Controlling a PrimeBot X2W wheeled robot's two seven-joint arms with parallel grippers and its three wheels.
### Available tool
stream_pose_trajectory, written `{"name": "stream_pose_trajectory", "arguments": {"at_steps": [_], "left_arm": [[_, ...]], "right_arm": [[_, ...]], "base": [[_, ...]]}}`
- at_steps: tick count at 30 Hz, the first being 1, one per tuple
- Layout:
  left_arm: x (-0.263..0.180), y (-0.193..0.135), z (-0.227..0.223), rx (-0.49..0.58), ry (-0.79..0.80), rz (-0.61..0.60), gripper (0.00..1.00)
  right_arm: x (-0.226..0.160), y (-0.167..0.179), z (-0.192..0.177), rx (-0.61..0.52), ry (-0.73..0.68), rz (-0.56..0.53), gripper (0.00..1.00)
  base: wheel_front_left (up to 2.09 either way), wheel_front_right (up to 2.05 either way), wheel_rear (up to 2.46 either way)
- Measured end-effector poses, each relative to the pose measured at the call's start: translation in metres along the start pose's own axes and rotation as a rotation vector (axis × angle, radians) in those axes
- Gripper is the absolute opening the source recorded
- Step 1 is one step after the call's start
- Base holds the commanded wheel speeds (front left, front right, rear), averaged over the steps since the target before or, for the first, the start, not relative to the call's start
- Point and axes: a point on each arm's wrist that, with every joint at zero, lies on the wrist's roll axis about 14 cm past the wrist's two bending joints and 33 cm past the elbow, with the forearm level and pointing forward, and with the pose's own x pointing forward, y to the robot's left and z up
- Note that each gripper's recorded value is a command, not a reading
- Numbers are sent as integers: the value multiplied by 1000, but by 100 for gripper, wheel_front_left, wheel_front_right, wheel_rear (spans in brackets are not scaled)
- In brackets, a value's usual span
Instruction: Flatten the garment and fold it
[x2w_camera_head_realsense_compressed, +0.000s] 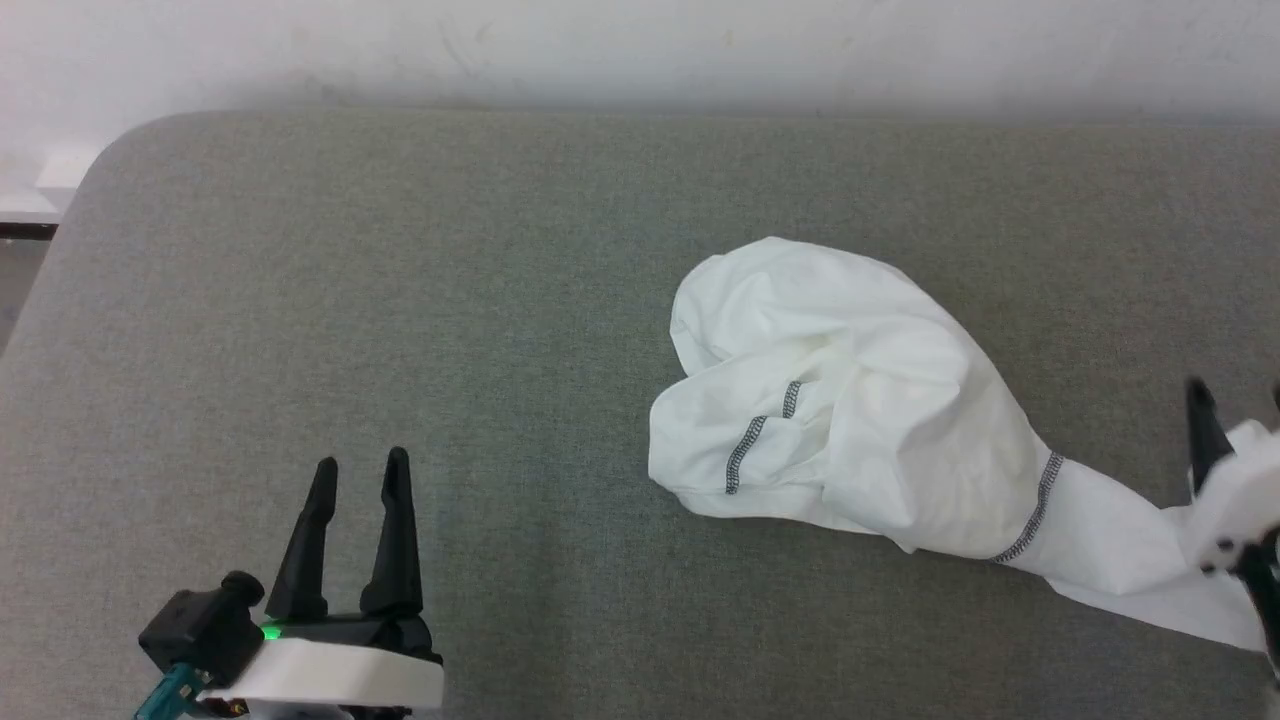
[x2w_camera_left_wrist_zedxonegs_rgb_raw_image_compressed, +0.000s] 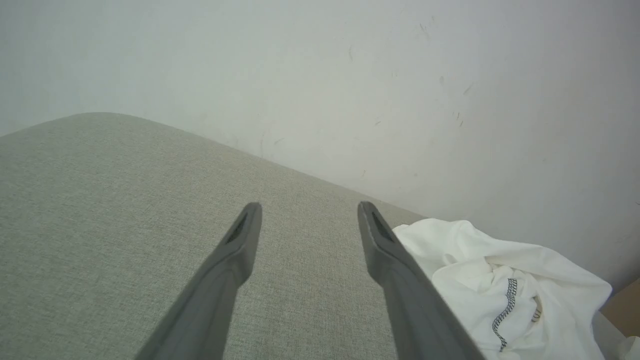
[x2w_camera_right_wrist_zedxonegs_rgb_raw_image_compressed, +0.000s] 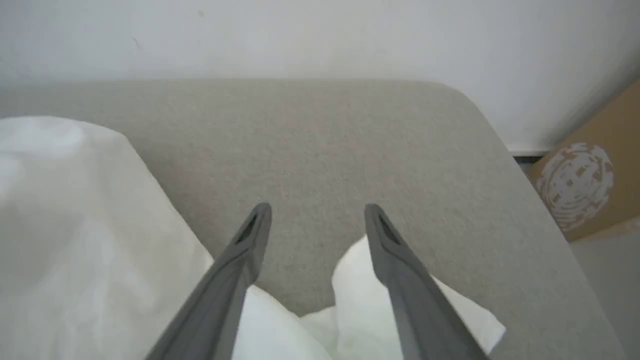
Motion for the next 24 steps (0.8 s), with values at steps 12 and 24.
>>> {"name": "stream_pose_trajectory", "arguments": {"at_steps": [12,24], "left_arm": [[-9,11,-1,-14,7,44,100],[-20,41,4,-13,-1,147,100]], "right_arm": [[19,143,58,-137,-2,402,100],[43,202,-15,-308,271,544,0]], "base": [[0,0,0],[0,0,0]]}}
